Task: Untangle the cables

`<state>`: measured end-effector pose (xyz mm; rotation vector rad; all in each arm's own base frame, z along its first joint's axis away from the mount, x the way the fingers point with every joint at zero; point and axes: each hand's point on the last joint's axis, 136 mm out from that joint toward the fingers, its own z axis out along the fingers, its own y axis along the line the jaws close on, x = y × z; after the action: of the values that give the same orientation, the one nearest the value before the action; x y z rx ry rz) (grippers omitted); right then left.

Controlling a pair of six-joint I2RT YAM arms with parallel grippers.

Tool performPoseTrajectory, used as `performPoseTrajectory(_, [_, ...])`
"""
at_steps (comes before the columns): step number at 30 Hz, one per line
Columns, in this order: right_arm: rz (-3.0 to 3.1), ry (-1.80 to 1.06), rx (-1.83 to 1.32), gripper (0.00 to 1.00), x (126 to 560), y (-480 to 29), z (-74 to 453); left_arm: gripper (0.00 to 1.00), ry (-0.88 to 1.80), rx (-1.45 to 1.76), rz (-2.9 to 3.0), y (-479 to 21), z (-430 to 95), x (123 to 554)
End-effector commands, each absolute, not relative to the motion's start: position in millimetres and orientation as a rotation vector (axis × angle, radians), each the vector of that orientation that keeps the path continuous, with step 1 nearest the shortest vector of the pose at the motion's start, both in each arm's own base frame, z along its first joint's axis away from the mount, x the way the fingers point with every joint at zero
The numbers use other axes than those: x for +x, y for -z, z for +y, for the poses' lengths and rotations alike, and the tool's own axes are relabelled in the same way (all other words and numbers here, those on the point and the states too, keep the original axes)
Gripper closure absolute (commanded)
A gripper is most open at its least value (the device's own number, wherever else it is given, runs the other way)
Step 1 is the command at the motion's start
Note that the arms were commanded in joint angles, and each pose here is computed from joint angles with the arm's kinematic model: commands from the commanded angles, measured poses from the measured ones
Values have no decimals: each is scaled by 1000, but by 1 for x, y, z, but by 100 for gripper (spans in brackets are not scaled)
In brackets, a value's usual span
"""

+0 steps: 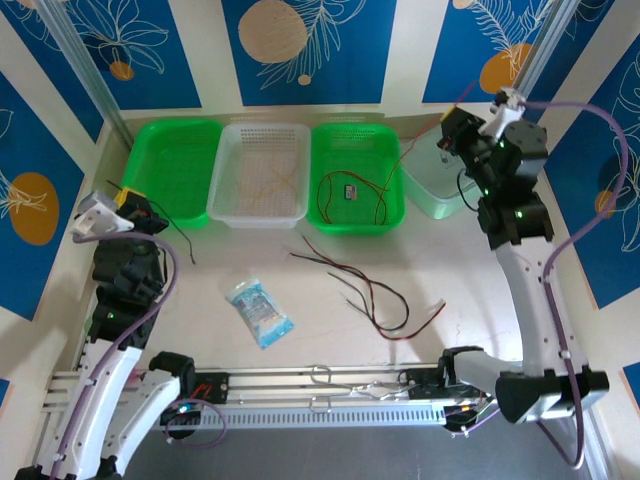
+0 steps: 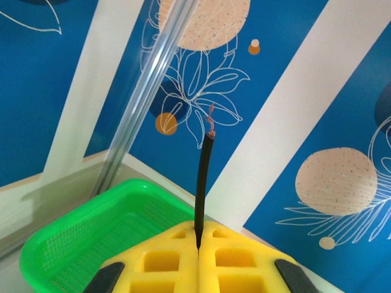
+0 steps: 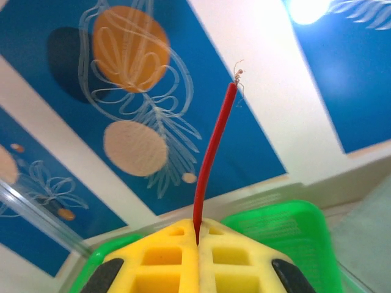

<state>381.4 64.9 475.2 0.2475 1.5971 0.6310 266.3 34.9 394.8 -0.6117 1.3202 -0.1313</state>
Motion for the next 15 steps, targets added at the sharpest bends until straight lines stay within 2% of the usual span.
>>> performPoseTrajectory(1, [1717,-654,119,100,404,-453,99,100,164,-602,1303,-406,34,263])
performPoseTrajectory(4, [1819,-531,19,100,431,-408,126,100,181,-604,1316,-403,32,262])
performPoseTrajectory(9, [2150,-302,-110,100,470,-279,157,100,204,-594,1340,-398,28,262])
performPoseTrajectory(15, [2594,-259,-150,100,474,-140,173,100,211,-572,1342,-403,26,258])
